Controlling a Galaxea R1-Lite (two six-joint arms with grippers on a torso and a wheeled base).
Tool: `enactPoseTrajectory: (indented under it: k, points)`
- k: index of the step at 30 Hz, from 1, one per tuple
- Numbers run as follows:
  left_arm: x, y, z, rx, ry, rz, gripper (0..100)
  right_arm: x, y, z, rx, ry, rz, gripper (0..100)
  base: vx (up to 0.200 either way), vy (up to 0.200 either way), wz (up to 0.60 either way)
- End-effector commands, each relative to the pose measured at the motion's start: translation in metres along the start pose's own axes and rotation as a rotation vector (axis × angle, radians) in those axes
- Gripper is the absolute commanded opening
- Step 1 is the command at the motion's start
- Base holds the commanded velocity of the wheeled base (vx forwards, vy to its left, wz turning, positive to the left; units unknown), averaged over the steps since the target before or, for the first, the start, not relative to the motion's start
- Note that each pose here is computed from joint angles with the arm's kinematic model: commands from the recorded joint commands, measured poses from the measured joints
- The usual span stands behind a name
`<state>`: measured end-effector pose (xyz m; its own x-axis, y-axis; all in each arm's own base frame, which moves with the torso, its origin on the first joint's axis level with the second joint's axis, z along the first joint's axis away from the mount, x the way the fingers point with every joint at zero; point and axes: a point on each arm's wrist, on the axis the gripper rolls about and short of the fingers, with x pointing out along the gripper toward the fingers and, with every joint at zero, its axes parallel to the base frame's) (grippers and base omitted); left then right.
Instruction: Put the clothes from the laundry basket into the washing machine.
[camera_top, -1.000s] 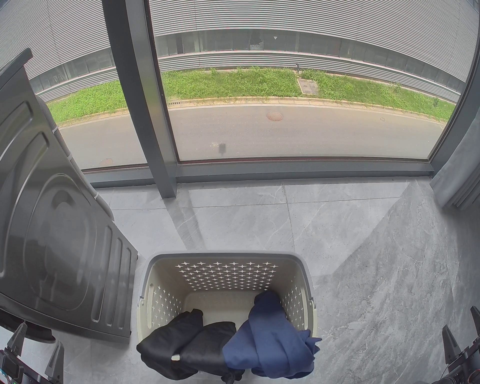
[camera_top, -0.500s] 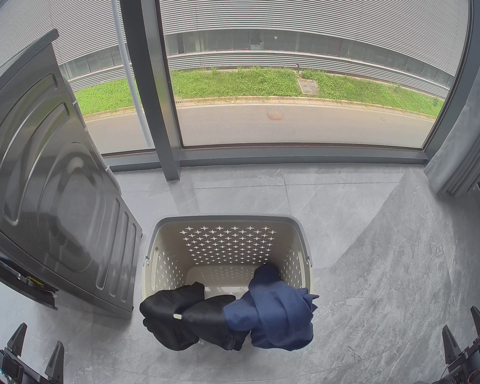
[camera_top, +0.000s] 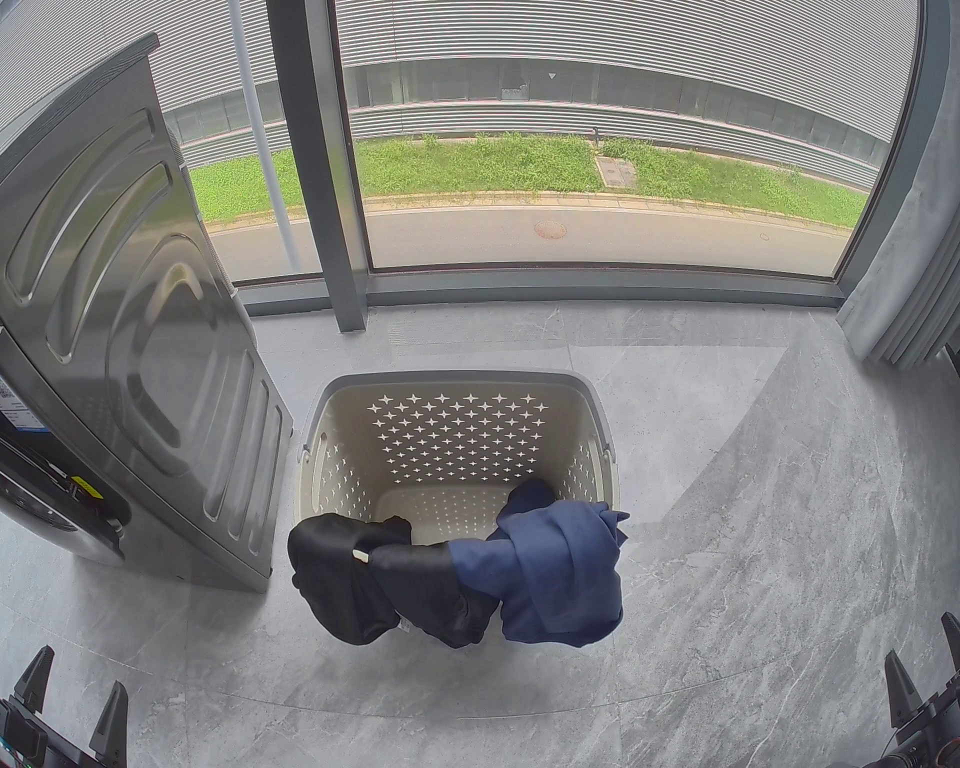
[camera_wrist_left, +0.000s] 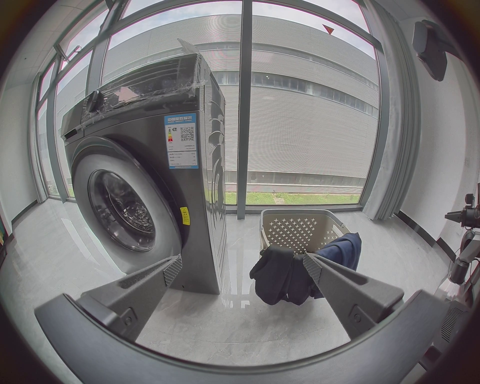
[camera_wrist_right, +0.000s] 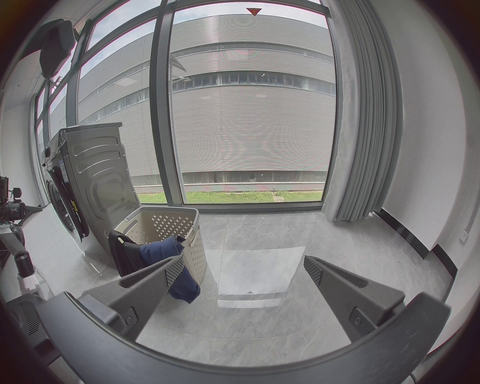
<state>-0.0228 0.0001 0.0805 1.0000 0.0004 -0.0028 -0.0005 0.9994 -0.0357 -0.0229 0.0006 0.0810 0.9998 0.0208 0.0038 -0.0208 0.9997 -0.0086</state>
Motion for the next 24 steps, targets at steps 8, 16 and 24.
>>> enactPoseTrajectory:
  k: [8,16,24]
  points:
    - [0.0002,0.0002,-0.0043,0.002,0.003,0.0,100,0.0008,0.0001,-0.005,0.0,0.01,-0.001,100,0.0,0.15,0.0]
    - [0.0002,0.0002,-0.0043,-0.001,0.003,0.0,100,0.0008,0.0001,-0.005,0.0,0.01,0.002,100,0.0,0.2,0.0]
    - [0.0002,0.0002,-0.0043,-0.001,0.003,0.0,100,0.0008,0.0001,-0.005,0.0,0.01,0.001,100,0.0,0.2,0.0]
